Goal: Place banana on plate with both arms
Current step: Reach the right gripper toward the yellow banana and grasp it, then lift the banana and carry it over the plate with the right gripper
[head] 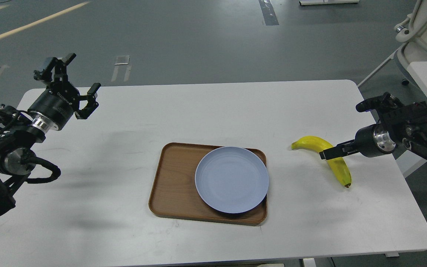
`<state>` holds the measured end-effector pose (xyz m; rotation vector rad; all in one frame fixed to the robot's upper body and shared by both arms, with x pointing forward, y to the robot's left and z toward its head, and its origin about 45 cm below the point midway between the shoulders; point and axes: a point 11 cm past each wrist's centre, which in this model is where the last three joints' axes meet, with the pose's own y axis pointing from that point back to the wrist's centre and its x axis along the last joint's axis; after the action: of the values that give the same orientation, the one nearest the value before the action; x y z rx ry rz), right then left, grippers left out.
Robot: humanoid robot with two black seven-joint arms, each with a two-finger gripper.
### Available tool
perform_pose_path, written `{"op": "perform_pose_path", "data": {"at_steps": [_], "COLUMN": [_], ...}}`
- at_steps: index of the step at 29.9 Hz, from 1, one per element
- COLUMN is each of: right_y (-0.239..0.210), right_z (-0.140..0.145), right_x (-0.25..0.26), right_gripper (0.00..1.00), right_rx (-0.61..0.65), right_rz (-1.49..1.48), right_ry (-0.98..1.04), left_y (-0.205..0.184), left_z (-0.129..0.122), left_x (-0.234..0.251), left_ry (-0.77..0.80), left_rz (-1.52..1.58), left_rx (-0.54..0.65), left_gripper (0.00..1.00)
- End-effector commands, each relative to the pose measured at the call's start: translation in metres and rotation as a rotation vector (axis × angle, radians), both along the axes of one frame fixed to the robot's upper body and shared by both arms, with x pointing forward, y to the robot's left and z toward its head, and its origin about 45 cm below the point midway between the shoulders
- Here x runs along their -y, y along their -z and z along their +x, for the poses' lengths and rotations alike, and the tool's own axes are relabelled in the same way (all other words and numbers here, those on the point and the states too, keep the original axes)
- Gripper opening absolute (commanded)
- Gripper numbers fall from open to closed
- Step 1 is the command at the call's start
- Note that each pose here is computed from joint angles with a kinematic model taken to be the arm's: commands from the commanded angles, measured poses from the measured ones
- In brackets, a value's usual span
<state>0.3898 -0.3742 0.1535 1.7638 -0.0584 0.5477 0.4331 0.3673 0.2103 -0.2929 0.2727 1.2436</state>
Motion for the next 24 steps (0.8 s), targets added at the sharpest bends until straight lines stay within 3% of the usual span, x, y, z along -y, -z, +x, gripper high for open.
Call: {"op": "perform_pose_path", "data": {"at_steps": [1, 2, 3, 4, 5, 14, 19, 24], "right_y": [0.004, 0.005, 0.005, 0.006, 0.007, -0.023, -0.074, -0.087], "right_z": [-0.002, -0.003, -0.004, -0.005, -0.006, 0.010, 0.034, 0.045], "right_x": [-0.004, -0.001, 0.001, 0.002, 0.003, -0.006, -0.057, -0.127], "right_gripper": [0.78, 0.59, 0.48, 0.19, 0.00, 0.00, 0.00, 0.00], "right_rx": [-0.010, -0.017, -0.019, -0.023, -0.025, 0.028, 0.107, 0.113], "right_rz": [-0.003, -0.012, -0.017, -0.021, -0.024, -0.006, 0.048, 0.083], "right_ry": [-0.010, -0.011, -0.010, -0.011, -0.011, -0.036, -0.155, -0.290], "left_y": [0.000, -0.001, -0.001, -0.001, -0.001, -0.001, -0.002, -0.003], "left_z": [0.000, 0.000, 0.000, 0.000, 0.000, 0.000, 0.001, 0.002], "left_x": [-0.001, 0.000, 0.000, 0.000, 0.000, 0.001, 0.001, 0.001], "left_ry": [0.000, 0.000, 0.000, 0.001, 0.001, 0.002, 0.001, 0.002], "left_rz": [0.001, 0.001, 0.001, 0.000, 0.000, -0.002, -0.004, -0.004], "left_rx": [0.000, 0.002, 0.002, 0.001, 0.001, 0.002, 0.003, 0.006], "left_gripper": [1.00, 1.00, 1.00, 1.00, 1.00, 1.00, 1.00, 1.00]}}
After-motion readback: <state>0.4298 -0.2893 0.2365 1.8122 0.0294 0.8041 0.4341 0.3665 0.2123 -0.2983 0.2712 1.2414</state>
